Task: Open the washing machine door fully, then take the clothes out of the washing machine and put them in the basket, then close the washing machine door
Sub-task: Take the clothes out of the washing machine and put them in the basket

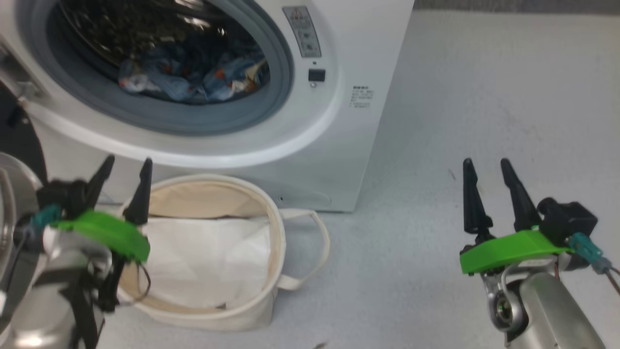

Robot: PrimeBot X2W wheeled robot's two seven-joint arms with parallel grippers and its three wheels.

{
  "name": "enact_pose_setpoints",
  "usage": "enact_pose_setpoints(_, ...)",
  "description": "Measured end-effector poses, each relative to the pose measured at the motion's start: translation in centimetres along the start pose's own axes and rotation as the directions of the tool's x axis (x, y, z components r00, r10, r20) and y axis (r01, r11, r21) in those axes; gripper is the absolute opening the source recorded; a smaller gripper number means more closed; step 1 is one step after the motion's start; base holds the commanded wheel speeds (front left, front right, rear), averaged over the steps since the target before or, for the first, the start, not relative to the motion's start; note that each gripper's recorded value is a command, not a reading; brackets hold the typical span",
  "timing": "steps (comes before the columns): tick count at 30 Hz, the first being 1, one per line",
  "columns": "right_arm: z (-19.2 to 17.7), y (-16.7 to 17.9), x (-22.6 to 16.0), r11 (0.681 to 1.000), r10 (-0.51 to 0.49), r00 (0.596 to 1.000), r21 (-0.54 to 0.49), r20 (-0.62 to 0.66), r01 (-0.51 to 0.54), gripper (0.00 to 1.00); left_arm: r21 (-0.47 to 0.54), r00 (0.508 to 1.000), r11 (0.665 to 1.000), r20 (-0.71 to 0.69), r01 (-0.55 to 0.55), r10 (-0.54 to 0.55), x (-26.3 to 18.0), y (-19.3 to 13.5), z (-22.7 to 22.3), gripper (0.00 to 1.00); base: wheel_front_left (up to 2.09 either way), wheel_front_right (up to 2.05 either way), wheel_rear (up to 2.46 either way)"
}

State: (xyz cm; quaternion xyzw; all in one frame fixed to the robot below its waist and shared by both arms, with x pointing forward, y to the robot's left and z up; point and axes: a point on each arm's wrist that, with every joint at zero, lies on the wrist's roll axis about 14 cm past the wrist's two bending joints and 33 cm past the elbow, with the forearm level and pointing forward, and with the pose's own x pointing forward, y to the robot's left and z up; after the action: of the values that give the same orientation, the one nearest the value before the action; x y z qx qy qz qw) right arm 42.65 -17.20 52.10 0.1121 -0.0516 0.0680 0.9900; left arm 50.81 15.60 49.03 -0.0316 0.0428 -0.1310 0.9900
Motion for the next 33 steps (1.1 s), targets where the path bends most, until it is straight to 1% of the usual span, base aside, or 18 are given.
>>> enact_pose_setpoints(6,-1.3,-1.2,0.9,1.000,-0.024,0.999,-0.010,-0.027,0.024,1.00,0.091,0.993,0.995,-0.111,-0.027,0.038,4.5,0.6,-1.5,1.00,0.00,0.00,0.00)
enact_pose_setpoints(9,-1.9,-1.8,1.7,0.999,-0.035,0.999,-0.013,-0.034,0.034,1.00,0.135,0.988,0.990,-0.141,-0.048,0.067,7.1,1.0,-1.6,1.00,0.00,0.00,0.00)
enact_pose_setpoints(14,-3.3,-2.6,2.9,0.999,-0.048,0.997,-0.021,-0.055,0.047,1.00,0.194,0.977,0.978,-0.176,-0.082,0.117,11.4,1.9,-1.3,1.00,0.00,0.00,0.00)
enact_pose_setpoints(18,-4.5,-3.5,3.6,0.997,-0.066,0.995,-0.033,-0.076,0.063,1.00,0.254,0.958,0.962,-0.238,-0.099,0.161,14.1,2.7,-2.6,1.00,0.00,0.00,0.00)
enact_pose_setpoints(22,-5.4,-4.3,4.3,0.996,-0.081,0.993,-0.039,-0.086,0.078,1.00,0.252,0.949,0.962,-0.263,-0.106,0.174,16.3,2.8,-3.7,1.00,0.00,0.00,0.00)
enact_pose_setpoints(27,-6.6,-4.9,4.5,0.995,-0.096,0.989,-0.048,-0.108,0.092,1.00,0.269,0.948,0.957,-0.258,-0.113,0.184,18.3,2.8,-4.4,1.00,0.00,0.00,0.00)
enact_pose_setpoints(30,-7.5,-5.4,4.7,0.994,-0.105,0.987,-0.051,-0.121,0.099,1.00,0.212,0.948,0.971,-0.270,-0.112,0.168,19.7,2.4,-5.0,1.00,0.00,0.00,0.00)
enact_pose_setpoints(33,-8.6,-5.6,5.0,0.993,-0.106,0.984,-0.057,-0.140,0.099,1.00,0.227,0.947,0.966,-0.263,-0.124,0.183,21.0,2.8,-5.3,1.00,0.00,0.00,0.00)
